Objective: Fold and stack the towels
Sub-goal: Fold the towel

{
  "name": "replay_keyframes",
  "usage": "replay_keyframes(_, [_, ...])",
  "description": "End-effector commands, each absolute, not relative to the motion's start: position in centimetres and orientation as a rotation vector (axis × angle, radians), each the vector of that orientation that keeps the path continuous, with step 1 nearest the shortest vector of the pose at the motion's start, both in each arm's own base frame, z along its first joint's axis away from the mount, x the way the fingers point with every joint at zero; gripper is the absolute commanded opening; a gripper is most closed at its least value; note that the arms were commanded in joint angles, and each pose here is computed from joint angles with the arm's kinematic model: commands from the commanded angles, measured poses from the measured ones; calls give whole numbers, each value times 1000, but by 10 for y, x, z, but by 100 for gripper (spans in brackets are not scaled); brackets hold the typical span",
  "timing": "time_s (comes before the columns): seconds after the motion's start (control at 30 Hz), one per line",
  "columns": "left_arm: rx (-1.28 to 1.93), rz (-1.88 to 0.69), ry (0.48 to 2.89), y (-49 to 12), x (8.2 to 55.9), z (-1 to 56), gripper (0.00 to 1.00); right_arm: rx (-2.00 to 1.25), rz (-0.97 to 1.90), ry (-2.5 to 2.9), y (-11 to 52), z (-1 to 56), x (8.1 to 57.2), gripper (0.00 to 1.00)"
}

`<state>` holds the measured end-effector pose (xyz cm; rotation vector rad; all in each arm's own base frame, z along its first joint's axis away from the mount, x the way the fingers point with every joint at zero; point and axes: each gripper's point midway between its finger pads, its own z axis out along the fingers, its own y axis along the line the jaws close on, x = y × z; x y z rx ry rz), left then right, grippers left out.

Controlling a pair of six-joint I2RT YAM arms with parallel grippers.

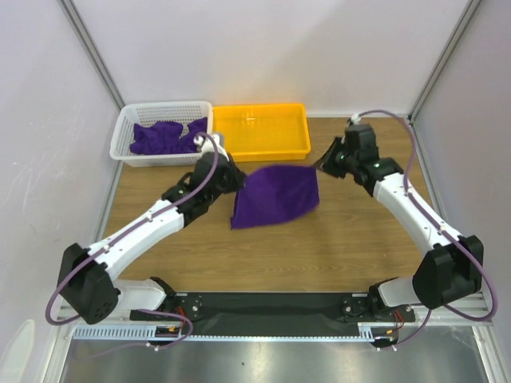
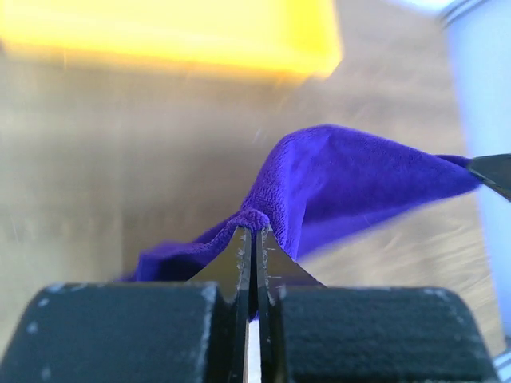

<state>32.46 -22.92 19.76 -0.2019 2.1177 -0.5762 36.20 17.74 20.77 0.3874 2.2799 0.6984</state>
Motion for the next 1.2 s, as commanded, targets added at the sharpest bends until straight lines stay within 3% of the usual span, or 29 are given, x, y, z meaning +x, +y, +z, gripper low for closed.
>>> replay_keyframes(0.0, [-125,-557,1874,-216,348,293,0,303,724,2125,169,274,378,0])
replay_keyframes(0.23, [-48,-554,1672,-205,350,383,0,230,758,1962,157,352,387,0])
replay_keyframes(0.47, [38,-648,1561,-199,314,423,0,166,774,1842,150,407,359,0])
replay_keyframes(0.9, [26,-829,1659,-182,242,376,0,203,779,1879,129,408,275,0])
replay_keyframes(1.17, [9,-961,1674,-176,192,387,0,223,801,1981,122,396,211,0])
